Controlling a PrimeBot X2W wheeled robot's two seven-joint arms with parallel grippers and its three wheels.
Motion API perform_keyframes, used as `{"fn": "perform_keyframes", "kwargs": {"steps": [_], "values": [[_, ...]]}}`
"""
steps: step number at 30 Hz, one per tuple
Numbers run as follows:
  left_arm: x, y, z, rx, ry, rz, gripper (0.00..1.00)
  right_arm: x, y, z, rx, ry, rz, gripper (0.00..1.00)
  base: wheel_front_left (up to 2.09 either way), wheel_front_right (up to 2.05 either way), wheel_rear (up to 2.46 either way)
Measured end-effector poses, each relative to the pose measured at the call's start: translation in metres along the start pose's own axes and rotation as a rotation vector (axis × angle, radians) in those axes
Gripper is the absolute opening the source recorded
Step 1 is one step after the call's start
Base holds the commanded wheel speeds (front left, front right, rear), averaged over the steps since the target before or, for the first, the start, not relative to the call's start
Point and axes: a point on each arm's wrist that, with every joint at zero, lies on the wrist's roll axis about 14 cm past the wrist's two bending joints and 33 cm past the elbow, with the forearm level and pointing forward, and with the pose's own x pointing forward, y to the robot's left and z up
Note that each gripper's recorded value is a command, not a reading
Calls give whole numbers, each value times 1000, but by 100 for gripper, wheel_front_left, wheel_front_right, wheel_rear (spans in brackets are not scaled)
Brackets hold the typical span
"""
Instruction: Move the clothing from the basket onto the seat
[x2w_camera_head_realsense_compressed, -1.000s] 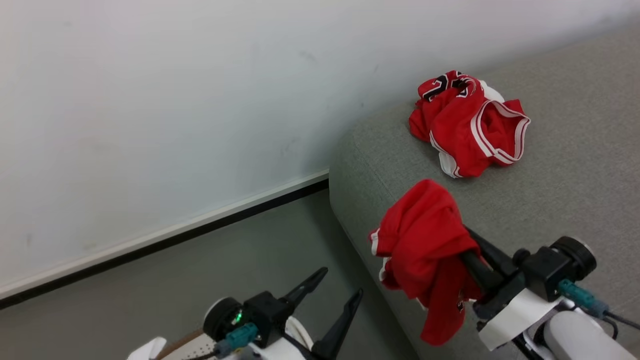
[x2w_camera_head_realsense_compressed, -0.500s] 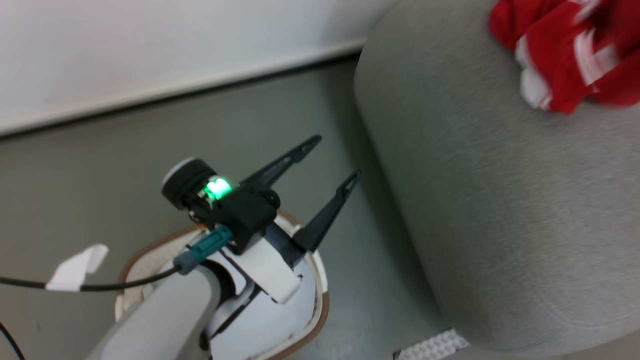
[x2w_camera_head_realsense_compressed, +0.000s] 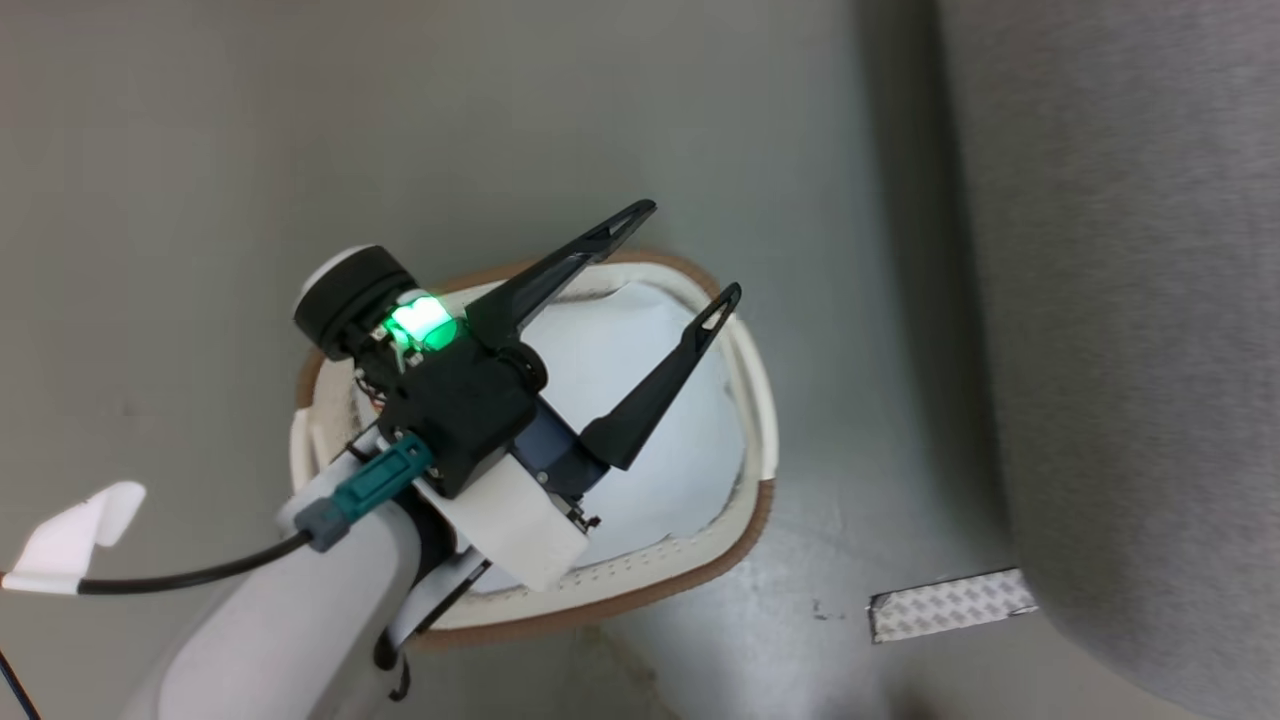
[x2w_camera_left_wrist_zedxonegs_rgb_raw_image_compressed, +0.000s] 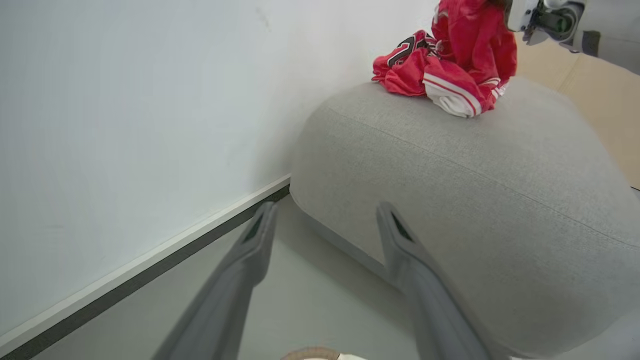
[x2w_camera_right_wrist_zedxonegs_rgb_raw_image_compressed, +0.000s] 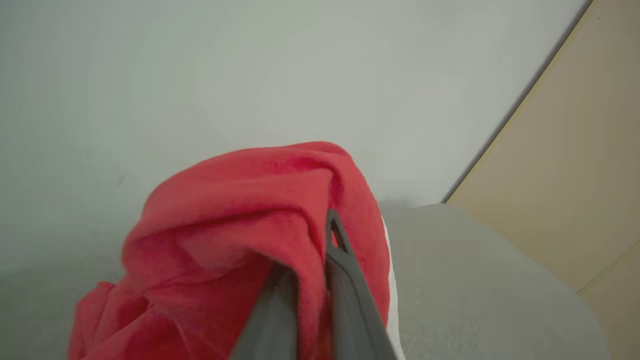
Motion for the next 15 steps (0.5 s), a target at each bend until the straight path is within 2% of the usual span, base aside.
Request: {"fn": "perform_keyframes", "kwargs": {"steps": [3,4,5,6,9,15], "values": [[-11,14,-17,-11,38,43,100,-9,37,-61,49,121,18,0,0,0,0],[-14,18,-23,-13,51,58,100,-13,50,-77,61,152,31,12,0,0,0],[-18,21,-27,-15,64,71,100,-17,61,-88,86,170,39,31,0,0,0],[-22,25,-30,-15,76,83,100,-21,70,-94,104,176,47,100,0,0,0],[-29,28,-33,-18,94,112,100,-32,81,-102,82,198,84,100,0,0,0],[-40,20,-14,-31,76,158,100,-60,89,-83,41,163,186,100,0,0,0]]}}
